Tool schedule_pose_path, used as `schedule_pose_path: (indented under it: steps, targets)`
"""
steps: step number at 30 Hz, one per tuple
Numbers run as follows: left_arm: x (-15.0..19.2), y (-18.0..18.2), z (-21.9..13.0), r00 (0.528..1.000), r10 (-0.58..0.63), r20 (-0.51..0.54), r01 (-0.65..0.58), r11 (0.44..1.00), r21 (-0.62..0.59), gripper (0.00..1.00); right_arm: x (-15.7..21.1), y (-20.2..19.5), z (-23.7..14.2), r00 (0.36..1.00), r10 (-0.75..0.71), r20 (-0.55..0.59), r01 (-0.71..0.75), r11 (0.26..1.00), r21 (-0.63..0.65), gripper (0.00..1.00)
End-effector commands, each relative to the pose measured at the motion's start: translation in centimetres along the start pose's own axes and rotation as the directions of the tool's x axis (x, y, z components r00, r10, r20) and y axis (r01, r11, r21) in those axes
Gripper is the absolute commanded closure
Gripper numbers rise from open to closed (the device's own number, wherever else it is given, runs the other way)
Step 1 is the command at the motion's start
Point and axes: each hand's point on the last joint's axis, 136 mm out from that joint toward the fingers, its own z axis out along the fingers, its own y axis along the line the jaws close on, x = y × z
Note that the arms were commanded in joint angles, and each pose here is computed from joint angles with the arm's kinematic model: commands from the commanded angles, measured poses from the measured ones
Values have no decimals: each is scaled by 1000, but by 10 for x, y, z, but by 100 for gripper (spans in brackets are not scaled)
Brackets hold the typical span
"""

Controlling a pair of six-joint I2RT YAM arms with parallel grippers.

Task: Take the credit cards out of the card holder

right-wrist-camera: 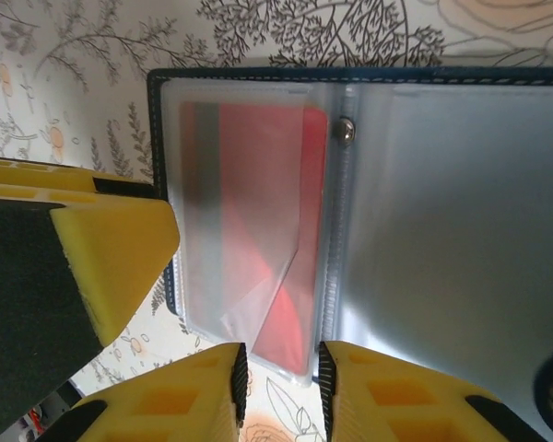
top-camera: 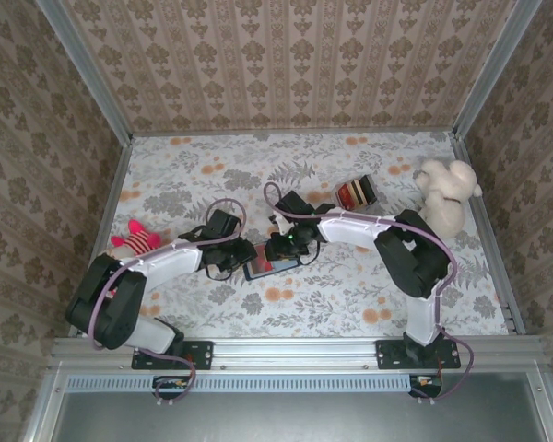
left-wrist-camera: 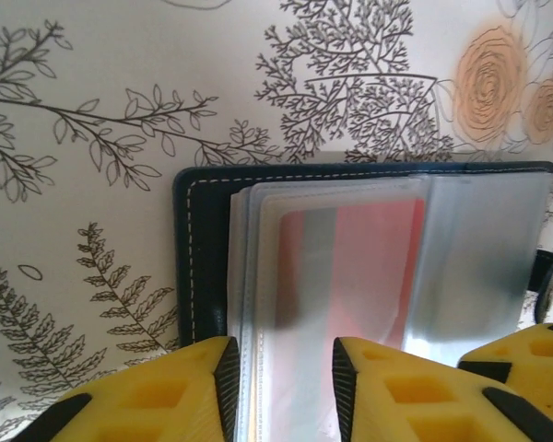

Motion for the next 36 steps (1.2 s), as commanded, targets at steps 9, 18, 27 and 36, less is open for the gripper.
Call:
schedule_pose_path:
  steps: [9,18,27,36]
  targets:
    - [6,8,11,1000,-7,-23,6,1000,-22,68,13,6,21,995,-4,-95,1,999,-39,73]
    - [10,9,15,999,-9,-42,9,1000,-9,71,12,1,25,996,6,-93,-7,1000,-7,84]
    - [0,-7,2,998,56,-21,-55,998,15,66,16,-16,16,998,52,-39,-50,997,66,96]
    - [2,-14,-18,997,80,-1,-80,995,66,61,18,-24,19,995,99,-19,-97,992,83,100]
